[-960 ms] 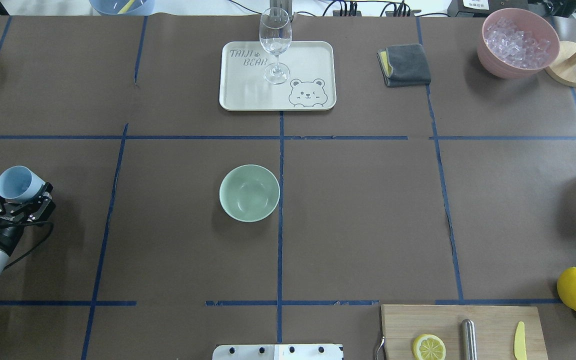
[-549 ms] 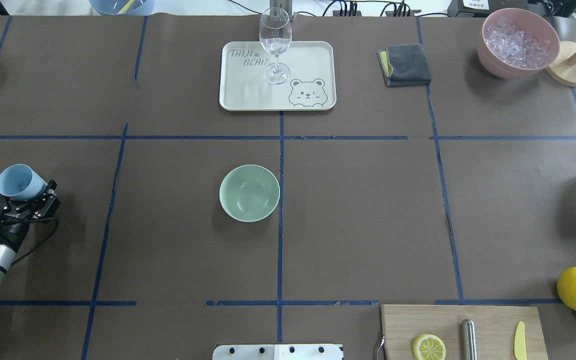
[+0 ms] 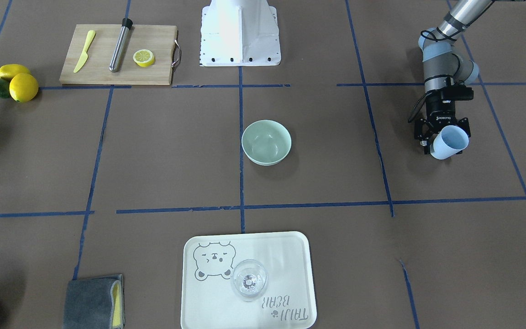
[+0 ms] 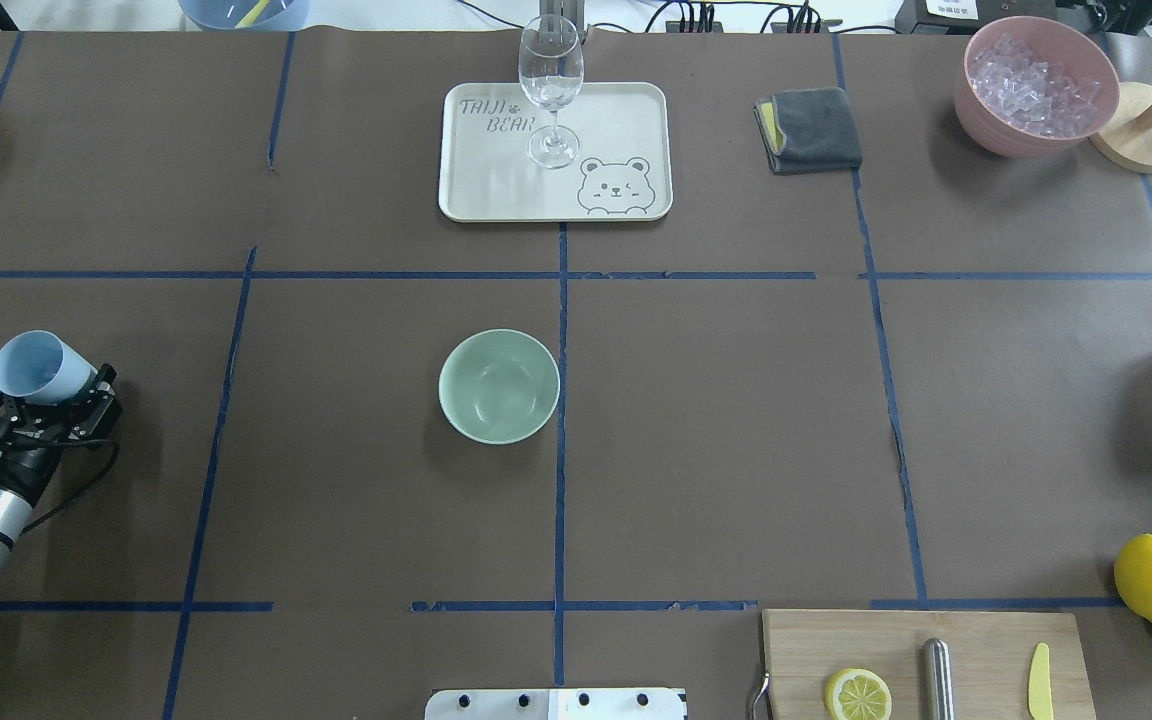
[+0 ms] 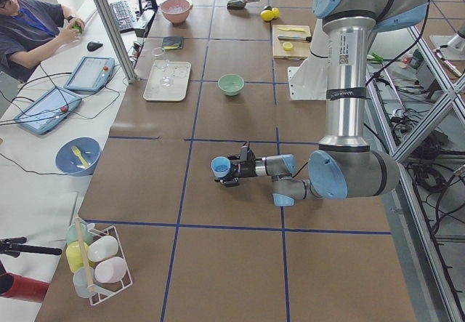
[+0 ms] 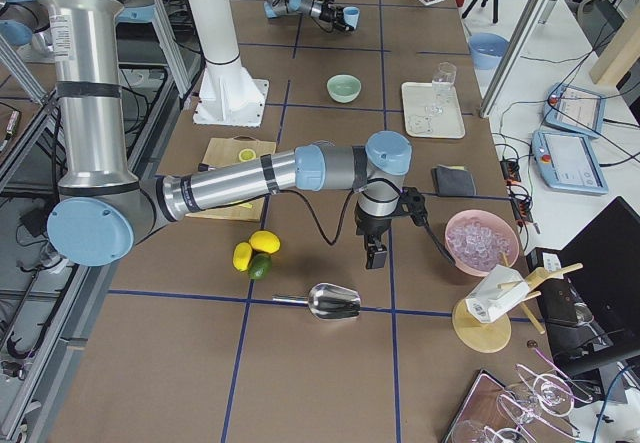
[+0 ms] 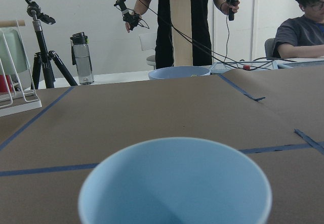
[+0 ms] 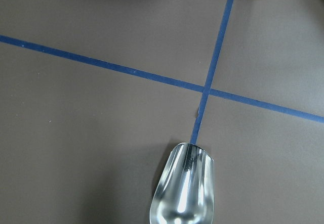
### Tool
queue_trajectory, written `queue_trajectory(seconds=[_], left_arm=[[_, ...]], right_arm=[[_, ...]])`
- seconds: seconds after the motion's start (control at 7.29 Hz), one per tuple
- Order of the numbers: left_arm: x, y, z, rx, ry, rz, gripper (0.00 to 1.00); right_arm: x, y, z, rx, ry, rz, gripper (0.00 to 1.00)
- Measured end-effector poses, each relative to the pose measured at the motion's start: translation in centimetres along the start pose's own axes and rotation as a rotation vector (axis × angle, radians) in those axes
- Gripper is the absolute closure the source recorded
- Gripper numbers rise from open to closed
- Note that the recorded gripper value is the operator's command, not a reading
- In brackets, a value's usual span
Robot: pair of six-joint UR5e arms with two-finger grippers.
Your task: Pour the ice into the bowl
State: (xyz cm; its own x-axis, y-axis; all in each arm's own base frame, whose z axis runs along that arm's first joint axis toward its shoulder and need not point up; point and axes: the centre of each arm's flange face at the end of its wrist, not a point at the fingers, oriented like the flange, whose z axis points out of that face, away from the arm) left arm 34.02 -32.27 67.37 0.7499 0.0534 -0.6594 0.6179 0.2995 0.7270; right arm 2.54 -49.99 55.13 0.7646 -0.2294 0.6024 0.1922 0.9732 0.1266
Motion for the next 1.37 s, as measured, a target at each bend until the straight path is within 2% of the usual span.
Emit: queue_trajectory(seconds=[0.27, 0.69, 0.82, 1.1, 1.37], left_arm=[[0.6, -0.3, 0.0, -0.011, 0.02, -0.017, 1.0], [2.9, -2.8, -0.2, -0.03, 0.091, -0.022, 1.0], [3.6, -4.2, -0.1, -0.015, 0.107, 0.024, 1.0], [5.3, -6.6, 0.3, 0.033, 0.123, 0.186, 1.0], [9.7, -8.8, 1.8, 0.075, 0.163, 0.317, 1.0]], right_arm=[[0.0, 0.0, -0.2, 0.004, 0.0, 0.0, 0.0], [0.2, 0.1, -0.5, 0.009, 0.002, 0.005, 0.0], [0.3, 0.1, -0.5, 0.009, 0.002, 0.007, 0.0], [0.5, 0.3, -0.3, 0.007, 0.001, 0.014, 0.0], [0.9, 0.5, -0.5, 0.009, 0.0, 0.024, 0.0]])
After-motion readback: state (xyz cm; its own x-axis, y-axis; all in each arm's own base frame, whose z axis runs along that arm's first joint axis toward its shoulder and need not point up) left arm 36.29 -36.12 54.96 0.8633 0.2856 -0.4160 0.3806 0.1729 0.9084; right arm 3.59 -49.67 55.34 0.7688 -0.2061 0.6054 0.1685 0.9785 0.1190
